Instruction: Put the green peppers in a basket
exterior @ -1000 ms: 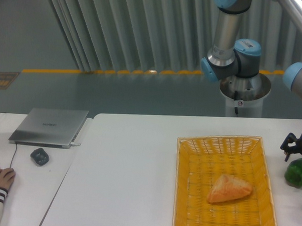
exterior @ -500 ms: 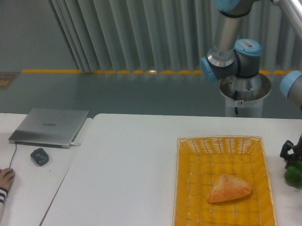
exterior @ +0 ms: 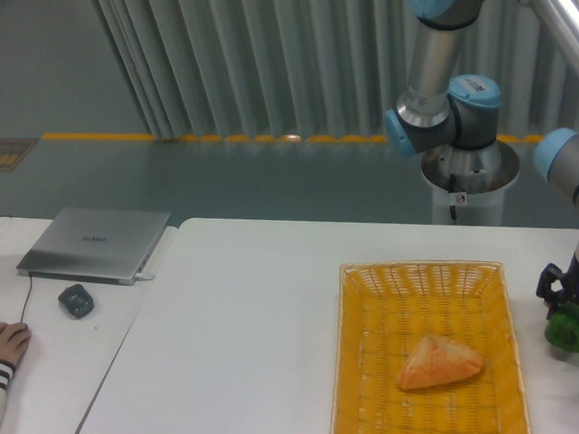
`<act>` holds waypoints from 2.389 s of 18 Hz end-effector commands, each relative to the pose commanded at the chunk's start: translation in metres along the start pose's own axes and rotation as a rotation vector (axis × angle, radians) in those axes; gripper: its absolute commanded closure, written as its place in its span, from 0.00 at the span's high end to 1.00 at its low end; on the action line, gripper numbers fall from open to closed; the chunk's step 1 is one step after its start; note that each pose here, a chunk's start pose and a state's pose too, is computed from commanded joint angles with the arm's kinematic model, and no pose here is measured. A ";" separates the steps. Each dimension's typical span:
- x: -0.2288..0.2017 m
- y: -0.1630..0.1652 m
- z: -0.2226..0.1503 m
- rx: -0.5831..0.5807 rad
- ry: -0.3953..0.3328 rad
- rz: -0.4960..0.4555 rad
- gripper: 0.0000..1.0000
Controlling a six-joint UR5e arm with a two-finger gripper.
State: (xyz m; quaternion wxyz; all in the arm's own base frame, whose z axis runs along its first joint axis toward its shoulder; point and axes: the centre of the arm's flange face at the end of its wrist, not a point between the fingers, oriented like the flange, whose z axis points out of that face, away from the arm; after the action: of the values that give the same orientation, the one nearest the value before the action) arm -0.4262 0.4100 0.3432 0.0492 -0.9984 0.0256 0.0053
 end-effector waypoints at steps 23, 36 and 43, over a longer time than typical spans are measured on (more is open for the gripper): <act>0.186 -0.093 -0.041 -0.082 -0.051 0.202 0.95; 0.127 -0.088 -0.058 -0.064 -0.104 0.133 1.00; 0.025 -0.046 -0.062 -0.057 -0.099 0.267 1.00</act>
State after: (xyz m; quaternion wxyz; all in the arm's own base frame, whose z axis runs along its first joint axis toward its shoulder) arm -0.3984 0.4481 0.4095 0.0207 -0.9857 0.1556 0.0616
